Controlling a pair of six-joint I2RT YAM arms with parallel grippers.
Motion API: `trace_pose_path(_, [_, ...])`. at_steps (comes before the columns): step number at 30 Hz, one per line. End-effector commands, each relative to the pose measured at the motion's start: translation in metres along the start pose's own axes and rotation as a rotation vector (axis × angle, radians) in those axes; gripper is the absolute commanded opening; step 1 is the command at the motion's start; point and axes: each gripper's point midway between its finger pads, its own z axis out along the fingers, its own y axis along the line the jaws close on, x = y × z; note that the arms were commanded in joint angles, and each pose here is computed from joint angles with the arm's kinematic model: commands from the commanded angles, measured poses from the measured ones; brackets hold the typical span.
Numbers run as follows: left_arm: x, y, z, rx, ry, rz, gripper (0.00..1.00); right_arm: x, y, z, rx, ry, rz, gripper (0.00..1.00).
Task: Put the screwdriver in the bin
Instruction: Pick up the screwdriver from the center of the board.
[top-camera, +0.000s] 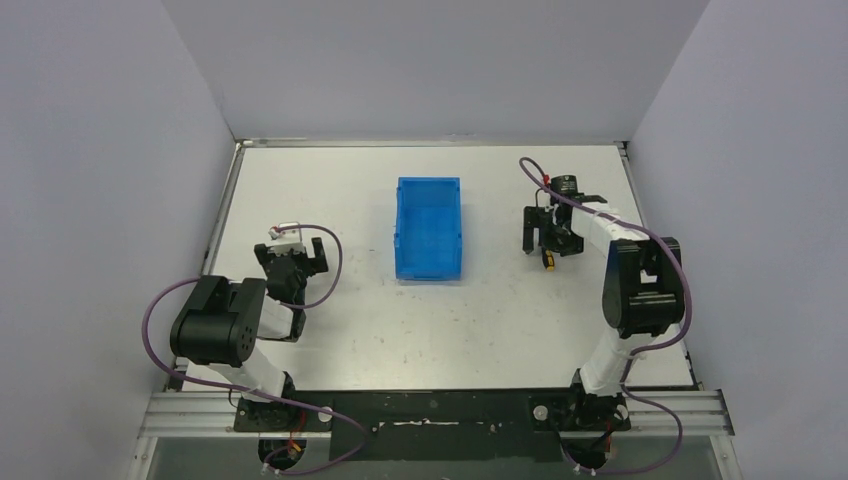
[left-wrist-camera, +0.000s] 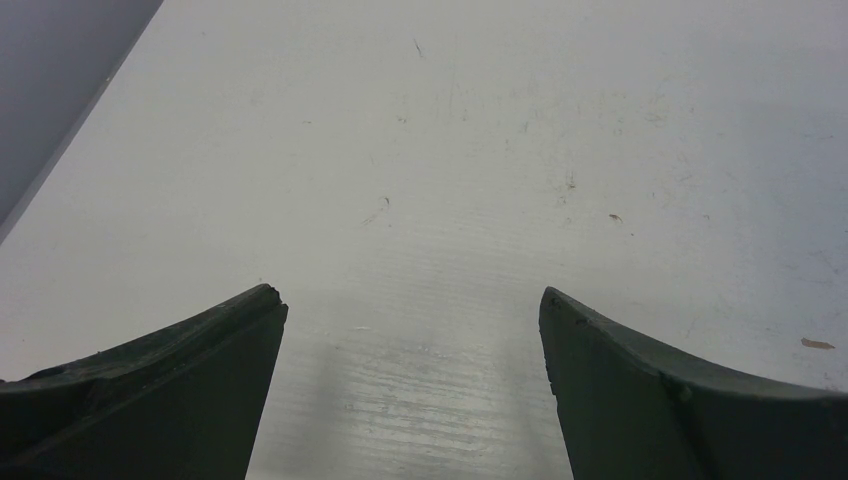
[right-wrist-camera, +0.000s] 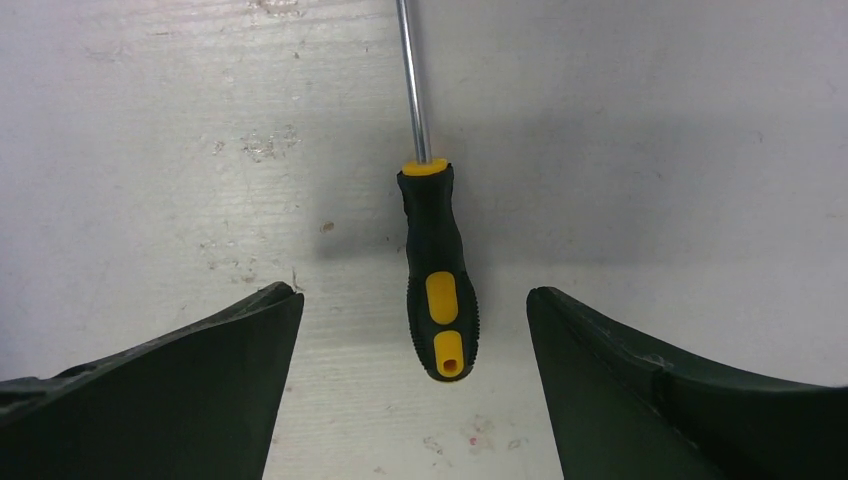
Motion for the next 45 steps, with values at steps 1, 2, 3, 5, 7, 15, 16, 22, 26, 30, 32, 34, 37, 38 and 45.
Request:
trace_pose_path(1, [-0.016, -0.002, 0.003, 0.005, -0.051, -0.010, 0.97, -0.008, -0.002, 0.010, 0.001, -0.023, 0.016, 0.83])
trace_pose_path(2, [-0.016, -0.002, 0.003, 0.006, -0.050, -0.009, 0.97, -0.006, -0.002, 0.012, 0.002, -0.016, 0.016, 0.82])
trace_pose_path(3, [-0.015, -0.002, 0.003, 0.005, -0.049, -0.009, 0.97, -0.005, -0.003, 0.014, 0.004, -0.011, 0.016, 0.80])
trace_pose_path(5, [-0.016, -0.002, 0.003, 0.005, -0.051, -0.010, 0.97, -0.004, -0.003, 0.014, 0.007, -0.010, 0.018, 0.78])
trace_pose_path(7, [-0.015, -0.002, 0.003, 0.005, -0.049, -0.009, 0.97, -0.004, -0.004, 0.014, 0.010, -0.008, 0.018, 0.77])
trace_pose_path(15, [-0.015, -0.002, 0.003, 0.005, -0.050, -0.009, 0.97, 0.003, -0.008, 0.021, 0.023, 0.029, 0.021, 0.49])
trace_pose_path(16, [-0.015, -0.002, 0.003, 0.005, -0.050, -0.009, 0.97, 0.003, -0.008, 0.020, 0.023, 0.029, 0.021, 0.42])
trace_pose_path(22, [-0.015, -0.002, 0.003, 0.006, -0.049, -0.009, 0.97, -0.004, -0.007, 0.010, 0.024, 0.007, 0.021, 0.23])
trace_pose_path(26, [-0.015, -0.001, 0.003, 0.005, -0.049, -0.009, 0.97, -0.012, -0.008, -0.002, 0.024, -0.017, 0.025, 0.15])
trace_pose_path(30, [-0.015, -0.001, 0.003, 0.004, -0.049, -0.009, 0.97, -0.018, -0.005, -0.019, 0.019, -0.046, 0.031, 0.15])
trace_pose_path(32, [-0.016, -0.002, 0.003, 0.005, -0.050, -0.009, 0.97, -0.023, -0.005, -0.030, 0.019, -0.068, 0.036, 0.14])
trace_pose_path(34, [-0.016, -0.002, 0.003, 0.005, -0.050, -0.010, 0.97, -0.027, -0.006, -0.040, 0.020, -0.084, 0.038, 0.14])
trace_pose_path(37, [-0.016, -0.002, 0.003, 0.005, -0.050, -0.009, 0.97, -0.037, -0.006, -0.059, 0.022, -0.114, 0.037, 0.14])
trace_pose_path(38, [-0.015, -0.002, 0.003, 0.005, -0.049, -0.009, 0.97, -0.040, -0.006, -0.065, 0.022, -0.123, 0.037, 0.14])
trace_pose_path(45, [-0.016, -0.002, 0.003, 0.005, -0.051, -0.010, 0.97, -0.065, -0.006, -0.116, 0.019, -0.206, 0.047, 0.14])
